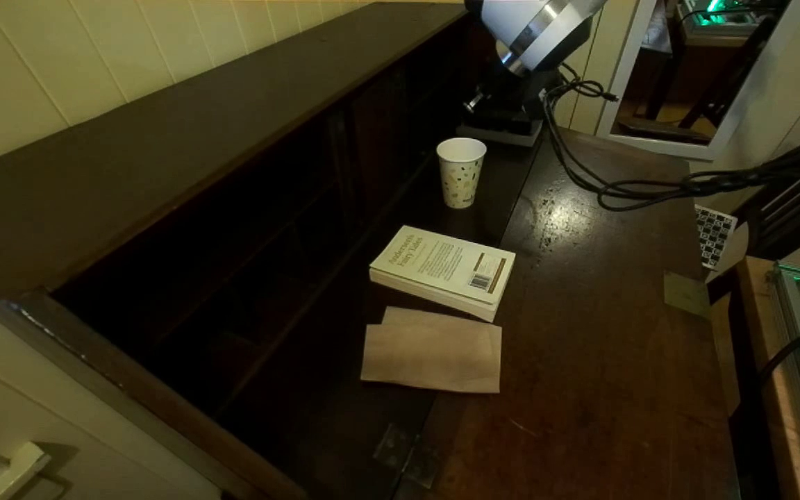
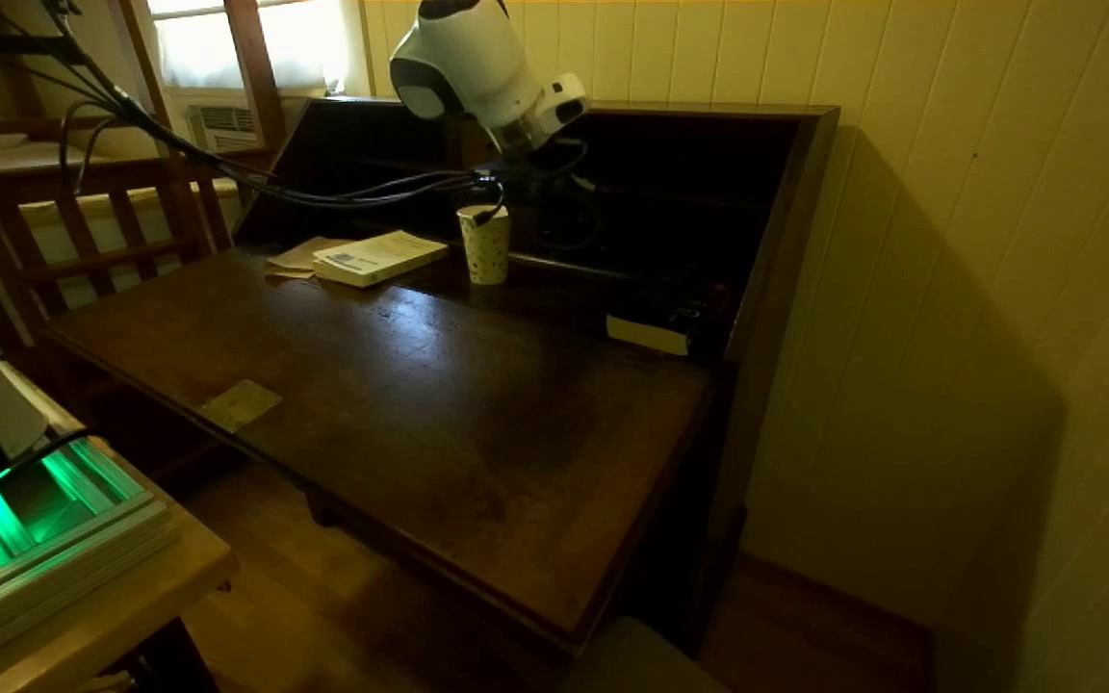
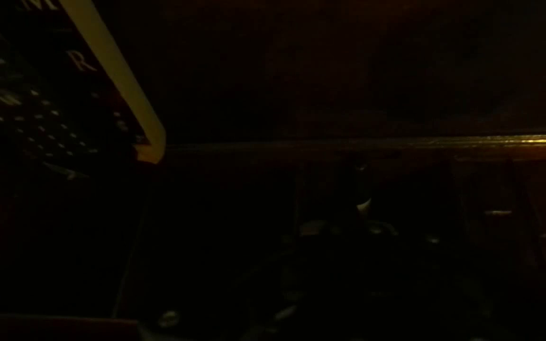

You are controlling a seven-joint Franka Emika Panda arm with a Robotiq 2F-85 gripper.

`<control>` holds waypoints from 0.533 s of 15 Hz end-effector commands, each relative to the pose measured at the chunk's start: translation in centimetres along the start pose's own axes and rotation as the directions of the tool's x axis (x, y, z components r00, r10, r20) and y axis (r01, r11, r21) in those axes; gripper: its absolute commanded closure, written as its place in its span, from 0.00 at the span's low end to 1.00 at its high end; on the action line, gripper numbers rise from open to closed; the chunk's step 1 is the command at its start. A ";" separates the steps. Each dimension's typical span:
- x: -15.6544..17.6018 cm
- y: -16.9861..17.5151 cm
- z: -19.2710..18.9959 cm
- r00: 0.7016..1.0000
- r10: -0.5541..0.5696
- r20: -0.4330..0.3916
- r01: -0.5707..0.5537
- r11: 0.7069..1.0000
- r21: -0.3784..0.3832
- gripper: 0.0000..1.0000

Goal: Remove the marker from the cup

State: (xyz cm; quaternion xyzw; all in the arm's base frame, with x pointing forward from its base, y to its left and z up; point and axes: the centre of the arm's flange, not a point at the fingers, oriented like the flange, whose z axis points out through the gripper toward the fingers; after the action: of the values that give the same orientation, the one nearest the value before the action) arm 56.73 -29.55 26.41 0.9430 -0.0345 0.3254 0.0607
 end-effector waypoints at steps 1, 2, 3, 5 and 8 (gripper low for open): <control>0.8 0.2 -5.0 0.996 0.005 0.088 -0.006 1.000 0.018 1.00; 0.8 0.4 -5.7 0.994 0.010 0.105 -0.012 1.000 0.018 1.00; 0.8 0.8 -6.6 0.991 0.013 0.130 -0.016 1.000 0.020 1.00; 0.9 1.8 -8.2 0.985 0.024 0.170 -0.028 0.999 0.025 1.00; 1.2 3.0 -10.2 0.975 0.041 0.220 -0.046 0.999 0.016 0.75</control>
State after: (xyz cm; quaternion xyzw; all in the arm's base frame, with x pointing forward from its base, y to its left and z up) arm 52.37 -31.73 31.39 0.9678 -0.0486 0.2420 0.0486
